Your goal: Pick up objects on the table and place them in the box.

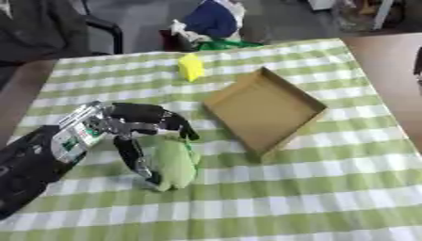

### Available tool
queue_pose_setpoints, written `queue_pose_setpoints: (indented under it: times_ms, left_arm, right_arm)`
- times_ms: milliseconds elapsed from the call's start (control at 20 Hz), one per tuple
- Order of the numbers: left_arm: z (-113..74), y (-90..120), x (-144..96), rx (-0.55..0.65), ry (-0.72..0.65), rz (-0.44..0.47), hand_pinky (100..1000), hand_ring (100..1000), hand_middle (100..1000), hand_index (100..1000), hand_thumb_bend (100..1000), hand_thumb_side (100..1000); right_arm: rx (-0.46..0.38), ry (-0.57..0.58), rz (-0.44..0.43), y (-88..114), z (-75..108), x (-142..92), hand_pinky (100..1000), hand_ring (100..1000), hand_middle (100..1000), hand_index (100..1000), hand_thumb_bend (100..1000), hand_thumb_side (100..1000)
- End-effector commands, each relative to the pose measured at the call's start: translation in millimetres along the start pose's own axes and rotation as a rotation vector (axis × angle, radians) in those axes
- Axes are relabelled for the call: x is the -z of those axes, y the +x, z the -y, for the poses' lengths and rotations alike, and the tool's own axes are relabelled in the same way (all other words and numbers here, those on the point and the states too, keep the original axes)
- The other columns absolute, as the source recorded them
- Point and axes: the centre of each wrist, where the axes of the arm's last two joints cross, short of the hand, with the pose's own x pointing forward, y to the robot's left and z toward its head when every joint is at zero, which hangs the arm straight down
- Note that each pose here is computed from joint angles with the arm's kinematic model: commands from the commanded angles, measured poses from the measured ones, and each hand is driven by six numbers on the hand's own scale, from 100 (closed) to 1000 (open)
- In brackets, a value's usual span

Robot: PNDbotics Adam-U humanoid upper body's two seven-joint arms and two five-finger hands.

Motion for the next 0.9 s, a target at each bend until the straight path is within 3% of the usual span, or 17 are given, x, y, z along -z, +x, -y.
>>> queue_pose_setpoints:
  times_ms: [50, 150, 400, 650, 900]
  left_arm:
    - [-4.7, -2, -3, 0.259, -0.359, 0.241, 740, 688, 734, 905, 454, 101]
    - [-3.6, -4, -5, 0.254, -0.355, 0.233, 712, 653, 703, 880, 346, 100]
    - [-16.5, -9, -21, 0.263, -0.298, 0.185, 566, 443, 474, 702, 106, 100]
    - [-47.3, -14, -41, 0.265, -0.120, 0.166, 537, 387, 415, 651, 100, 100]
    - [-71.3, -19, -29, 0.261, 0.013, 0.152, 548, 393, 421, 657, 100, 100]
  right_arm:
    - [-0.011, -0.003, 0.015, 2, 5.8, 3, 865, 799, 714, 969, 100, 466]
    - [-0.011, -0.003, 0.015, 2, 5.8, 3, 865, 799, 714, 969, 100, 465]
    - [-0.013, -0.007, 0.012, 2, 6.5, 2, 865, 799, 714, 969, 100, 464]
    - [-0.013, -0.009, 0.009, 1, 6.7, 1, 865, 799, 714, 969, 100, 464]
    - [-0.008, -0.008, 0.011, 2, 5.7, 2, 866, 799, 713, 969, 100, 463]
